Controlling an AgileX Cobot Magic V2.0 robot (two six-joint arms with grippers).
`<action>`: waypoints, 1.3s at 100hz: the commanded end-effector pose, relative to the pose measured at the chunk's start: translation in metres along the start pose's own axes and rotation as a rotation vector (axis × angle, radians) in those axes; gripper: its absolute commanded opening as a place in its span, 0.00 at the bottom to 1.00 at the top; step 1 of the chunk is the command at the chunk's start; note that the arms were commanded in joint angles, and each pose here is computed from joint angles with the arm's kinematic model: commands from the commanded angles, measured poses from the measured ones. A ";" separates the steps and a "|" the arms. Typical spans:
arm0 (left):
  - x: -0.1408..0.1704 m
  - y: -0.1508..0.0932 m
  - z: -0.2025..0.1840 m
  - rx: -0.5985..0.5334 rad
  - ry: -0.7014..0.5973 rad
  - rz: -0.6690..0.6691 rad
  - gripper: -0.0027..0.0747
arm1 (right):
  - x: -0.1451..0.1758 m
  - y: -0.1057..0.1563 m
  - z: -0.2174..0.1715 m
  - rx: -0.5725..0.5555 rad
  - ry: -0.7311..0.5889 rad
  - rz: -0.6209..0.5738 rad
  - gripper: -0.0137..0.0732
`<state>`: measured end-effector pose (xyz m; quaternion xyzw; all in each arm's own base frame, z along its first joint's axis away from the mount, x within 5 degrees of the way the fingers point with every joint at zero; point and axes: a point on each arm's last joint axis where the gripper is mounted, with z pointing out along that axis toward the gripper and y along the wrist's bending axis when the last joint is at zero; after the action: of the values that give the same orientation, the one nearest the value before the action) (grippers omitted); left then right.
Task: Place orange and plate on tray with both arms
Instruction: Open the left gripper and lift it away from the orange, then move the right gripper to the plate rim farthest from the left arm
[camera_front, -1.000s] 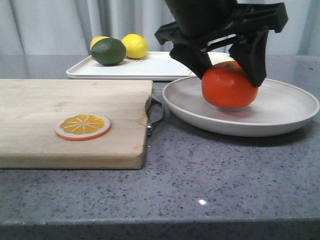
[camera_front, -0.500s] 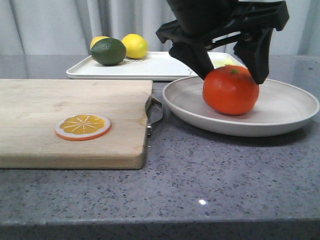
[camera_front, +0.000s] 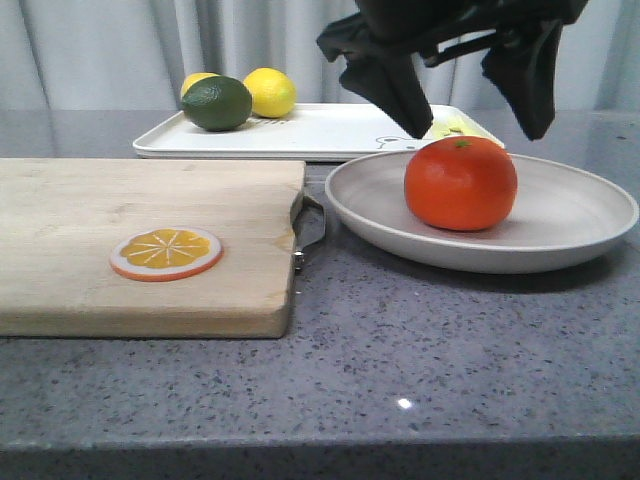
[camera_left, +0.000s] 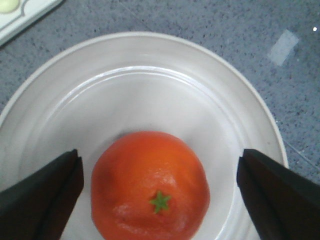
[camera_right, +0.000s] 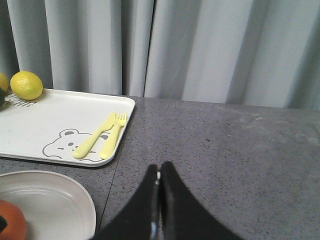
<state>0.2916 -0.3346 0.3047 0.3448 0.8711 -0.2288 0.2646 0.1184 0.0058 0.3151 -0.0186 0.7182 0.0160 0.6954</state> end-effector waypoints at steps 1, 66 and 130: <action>-0.023 -0.014 -0.052 0.028 -0.177 0.012 0.73 | -0.017 0.000 0.000 -0.001 -0.099 -0.010 0.08; 0.044 -0.009 -0.135 -0.011 -0.383 -0.012 0.05 | -0.017 0.000 0.000 -0.001 -0.099 -0.010 0.08; 0.185 0.018 -0.214 -0.103 -0.612 -0.112 0.01 | -0.003 -0.001 0.001 0.005 0.057 -0.009 0.08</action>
<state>0.1322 -0.1187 0.3333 0.2230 0.8175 -0.2651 0.4601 0.1171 0.0052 0.3025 -0.0178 0.7651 0.0127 0.6436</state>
